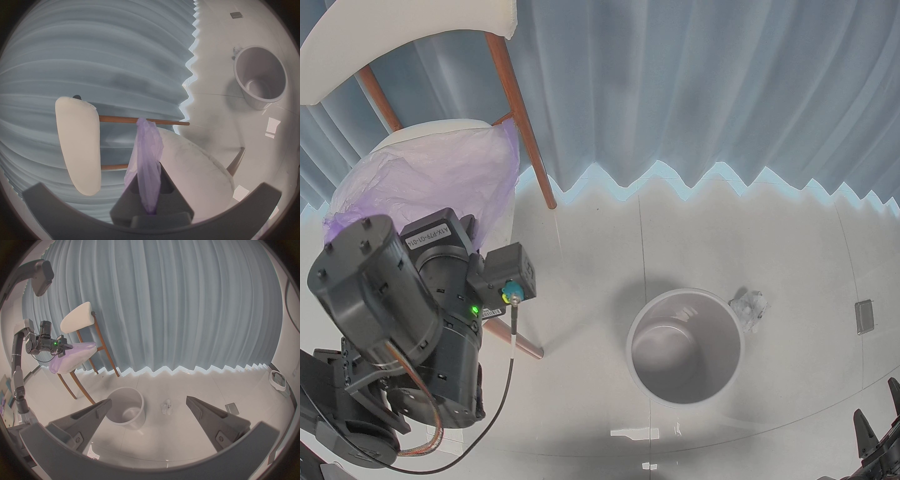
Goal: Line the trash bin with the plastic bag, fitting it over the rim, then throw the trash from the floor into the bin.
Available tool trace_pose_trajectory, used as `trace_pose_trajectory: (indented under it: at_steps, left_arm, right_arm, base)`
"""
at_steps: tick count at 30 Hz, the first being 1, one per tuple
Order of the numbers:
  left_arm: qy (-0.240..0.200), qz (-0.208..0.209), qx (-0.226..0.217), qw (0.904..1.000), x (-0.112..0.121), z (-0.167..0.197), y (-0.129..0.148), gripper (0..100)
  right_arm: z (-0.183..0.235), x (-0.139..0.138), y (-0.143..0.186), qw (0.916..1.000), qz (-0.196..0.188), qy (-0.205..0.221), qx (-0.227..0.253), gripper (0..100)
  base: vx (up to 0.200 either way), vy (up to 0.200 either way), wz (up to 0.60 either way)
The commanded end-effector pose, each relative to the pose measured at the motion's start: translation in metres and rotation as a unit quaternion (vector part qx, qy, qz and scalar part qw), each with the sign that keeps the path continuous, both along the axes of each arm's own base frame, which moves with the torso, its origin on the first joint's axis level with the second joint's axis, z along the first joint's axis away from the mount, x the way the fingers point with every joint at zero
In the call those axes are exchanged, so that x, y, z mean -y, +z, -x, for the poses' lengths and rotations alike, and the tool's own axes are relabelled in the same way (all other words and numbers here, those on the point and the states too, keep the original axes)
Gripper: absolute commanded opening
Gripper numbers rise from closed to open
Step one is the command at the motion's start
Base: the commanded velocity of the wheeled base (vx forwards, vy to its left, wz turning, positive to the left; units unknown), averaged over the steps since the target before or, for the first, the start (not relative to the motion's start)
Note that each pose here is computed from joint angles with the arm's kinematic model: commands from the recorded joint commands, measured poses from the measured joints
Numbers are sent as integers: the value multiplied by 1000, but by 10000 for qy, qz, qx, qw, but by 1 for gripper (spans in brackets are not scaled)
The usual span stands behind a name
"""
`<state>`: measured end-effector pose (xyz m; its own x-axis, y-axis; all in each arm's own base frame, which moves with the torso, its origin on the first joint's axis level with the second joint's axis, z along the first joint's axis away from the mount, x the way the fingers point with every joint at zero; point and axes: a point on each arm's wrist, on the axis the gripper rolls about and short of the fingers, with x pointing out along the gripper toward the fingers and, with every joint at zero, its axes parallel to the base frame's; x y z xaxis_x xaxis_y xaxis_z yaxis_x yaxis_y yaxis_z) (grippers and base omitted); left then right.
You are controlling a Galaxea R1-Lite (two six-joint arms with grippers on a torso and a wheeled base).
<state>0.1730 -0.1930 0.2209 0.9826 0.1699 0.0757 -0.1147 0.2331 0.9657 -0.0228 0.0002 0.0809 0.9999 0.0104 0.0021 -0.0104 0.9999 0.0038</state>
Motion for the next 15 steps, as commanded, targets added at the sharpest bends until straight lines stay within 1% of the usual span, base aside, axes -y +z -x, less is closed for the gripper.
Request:
trace_pose_trajectory:
  at_steps: [1,4,6,10,11,13,15]
  left_arm:
    - [176,89,67,9998,-12,-1,5,0]
    - [214,150,114,9996,-18,1,9,0]
    - [214,180,138,9995,-27,9,11,0]
    - [214,53,39,9997,-41,21,0,0]
    - [213,-5,-12,9998,-48,26,-5,0]
    - [197,-26,-40,9998,-56,33,-10,0]
    - [189,21,1,9998,-61,38,-8,0]
  right_arm:
    - [0,0,-5,10000,-4,2,-3,100]
    - [0,0,-5,10000,4,2,-3,100]
    - [0,0,-5,10000,-4,2,-3,100]
    - [0,0,-5,10000,4,2,-3,100]
    - [0,0,-5,10000,-4,2,-3,100]
    - [0,0,-5,10000,-4,2,-3,100]
    - [0,0,-5,10000,-4,2,-3,100]
  base:
    - [0,0,0]
    - [0,0,0]
    - [0,0,0]
    - [0,0,0]
    - [0,0,0]
    - [0,0,0]
    - [0,0,0]
